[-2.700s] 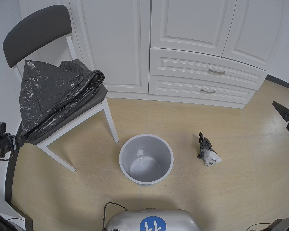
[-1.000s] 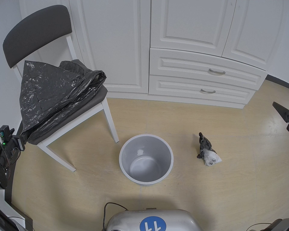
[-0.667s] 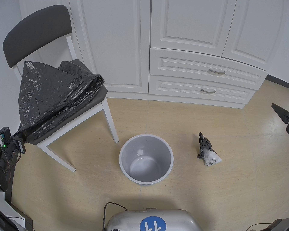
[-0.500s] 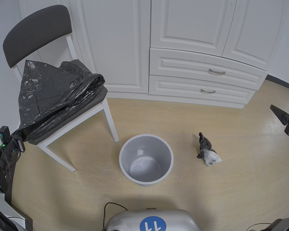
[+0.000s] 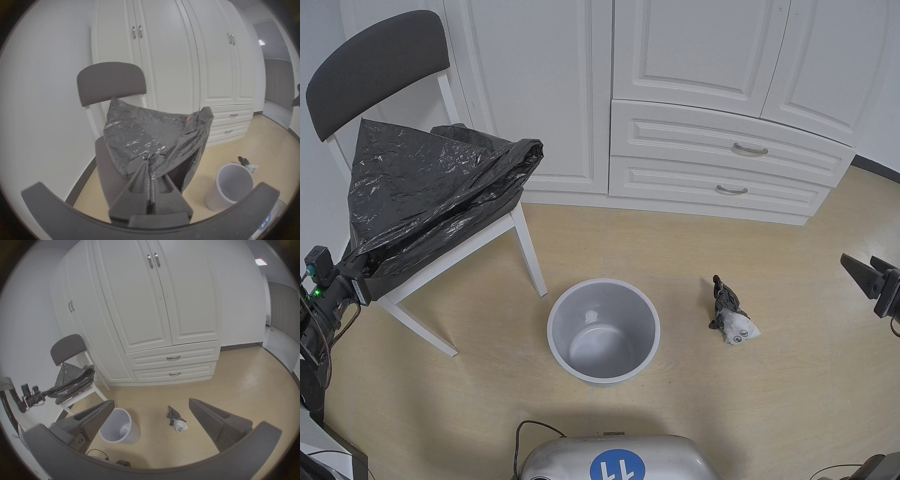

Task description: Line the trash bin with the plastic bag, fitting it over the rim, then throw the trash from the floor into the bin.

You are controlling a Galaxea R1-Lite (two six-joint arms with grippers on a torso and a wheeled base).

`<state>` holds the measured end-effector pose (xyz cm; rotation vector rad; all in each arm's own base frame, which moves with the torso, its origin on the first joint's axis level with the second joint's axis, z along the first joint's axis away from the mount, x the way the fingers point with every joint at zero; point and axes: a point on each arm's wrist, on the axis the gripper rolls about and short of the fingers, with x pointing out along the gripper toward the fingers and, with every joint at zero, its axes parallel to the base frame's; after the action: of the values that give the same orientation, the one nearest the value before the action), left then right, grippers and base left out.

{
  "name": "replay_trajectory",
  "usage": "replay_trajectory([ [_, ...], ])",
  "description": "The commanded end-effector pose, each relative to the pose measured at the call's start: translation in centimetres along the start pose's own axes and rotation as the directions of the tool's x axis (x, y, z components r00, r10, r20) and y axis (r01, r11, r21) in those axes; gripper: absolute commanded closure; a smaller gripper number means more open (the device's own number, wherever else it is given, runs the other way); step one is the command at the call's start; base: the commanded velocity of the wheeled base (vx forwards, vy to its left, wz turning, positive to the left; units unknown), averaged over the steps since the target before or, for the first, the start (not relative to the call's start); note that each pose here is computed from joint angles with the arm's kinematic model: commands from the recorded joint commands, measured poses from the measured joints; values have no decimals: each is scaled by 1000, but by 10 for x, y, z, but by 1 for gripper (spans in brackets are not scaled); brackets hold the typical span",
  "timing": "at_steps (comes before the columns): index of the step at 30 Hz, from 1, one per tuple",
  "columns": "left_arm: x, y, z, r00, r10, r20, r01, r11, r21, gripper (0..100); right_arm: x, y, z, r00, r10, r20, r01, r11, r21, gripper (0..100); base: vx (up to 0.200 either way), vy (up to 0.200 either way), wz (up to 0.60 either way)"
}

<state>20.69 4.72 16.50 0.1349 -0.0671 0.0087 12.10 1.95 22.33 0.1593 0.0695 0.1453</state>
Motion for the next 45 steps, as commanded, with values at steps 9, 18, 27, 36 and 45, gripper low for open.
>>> replay_trajectory([
  [9,-42,-32,48,978,-155,138,156,988,3,100,6,0,-20,996,18,-88,-21,999,-33,0,0,0,0],
  [18,-61,-54,71,932,-301,203,318,946,-58,100,3,16,-31,986,151,-72,-159,981,-113,0,0,0,0],
  [27,-74,-68,86,875,-394,280,422,905,-46,100,-2,22,-35,991,121,-64,-129,983,-129,0,0,0,0],
  [36,-81,-77,89,833,-461,305,496,867,-46,100,-1,26,-33,995,84,-55,-91,986,-137,0,0,0,0],
  [45,-79,-97,88,776,-557,294,608,785,-118,100,-9,23,-28,999,46,-7,-47,982,-182,0,0,0,0],
])
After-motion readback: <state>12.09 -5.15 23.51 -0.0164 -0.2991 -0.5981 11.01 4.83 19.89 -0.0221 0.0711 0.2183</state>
